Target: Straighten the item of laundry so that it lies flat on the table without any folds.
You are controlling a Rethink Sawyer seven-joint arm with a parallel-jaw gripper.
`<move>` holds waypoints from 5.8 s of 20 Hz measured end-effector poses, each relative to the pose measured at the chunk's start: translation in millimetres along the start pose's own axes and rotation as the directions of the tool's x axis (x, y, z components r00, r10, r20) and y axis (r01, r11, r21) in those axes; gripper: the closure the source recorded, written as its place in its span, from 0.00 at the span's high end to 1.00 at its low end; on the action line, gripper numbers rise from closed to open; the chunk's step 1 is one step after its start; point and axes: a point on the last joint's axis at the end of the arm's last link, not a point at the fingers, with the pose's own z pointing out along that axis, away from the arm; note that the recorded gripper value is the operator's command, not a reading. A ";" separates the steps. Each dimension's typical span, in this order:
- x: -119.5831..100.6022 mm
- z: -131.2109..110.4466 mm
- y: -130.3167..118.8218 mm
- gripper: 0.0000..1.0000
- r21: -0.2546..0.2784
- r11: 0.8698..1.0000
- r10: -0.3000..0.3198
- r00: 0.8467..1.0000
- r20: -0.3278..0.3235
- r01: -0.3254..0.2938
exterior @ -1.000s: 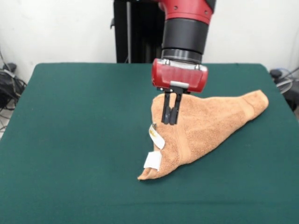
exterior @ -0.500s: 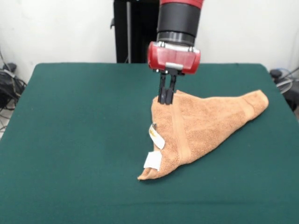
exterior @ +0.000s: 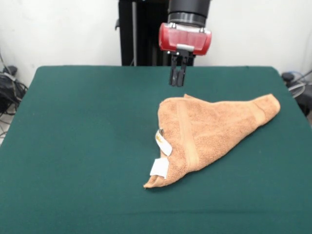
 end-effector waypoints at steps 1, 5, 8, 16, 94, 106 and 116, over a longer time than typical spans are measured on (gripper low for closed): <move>2.1 -1.0 0.5 0.00 -0.001 1.000 0.000 1.000 -0.004 0.000; 15.3 -6.0 2.8 0.00 -0.007 1.000 0.006 1.000 -0.030 -0.007; 22.5 -7.6 3.0 0.00 -0.009 1.000 0.012 0.999 -0.040 -0.012; 46.6 1.3 4.6 0.00 -0.006 1.000 0.022 0.999 -0.042 -0.022; 205.8 38.7 16.3 1.00 0.125 0.980 -0.141 0.984 -0.111 0.154; 205.1 39.9 29.9 1.00 0.206 0.962 -0.165 0.982 -0.095 0.182; 192.3 41.8 60.0 1.00 0.251 0.945 -0.208 0.977 -0.043 0.212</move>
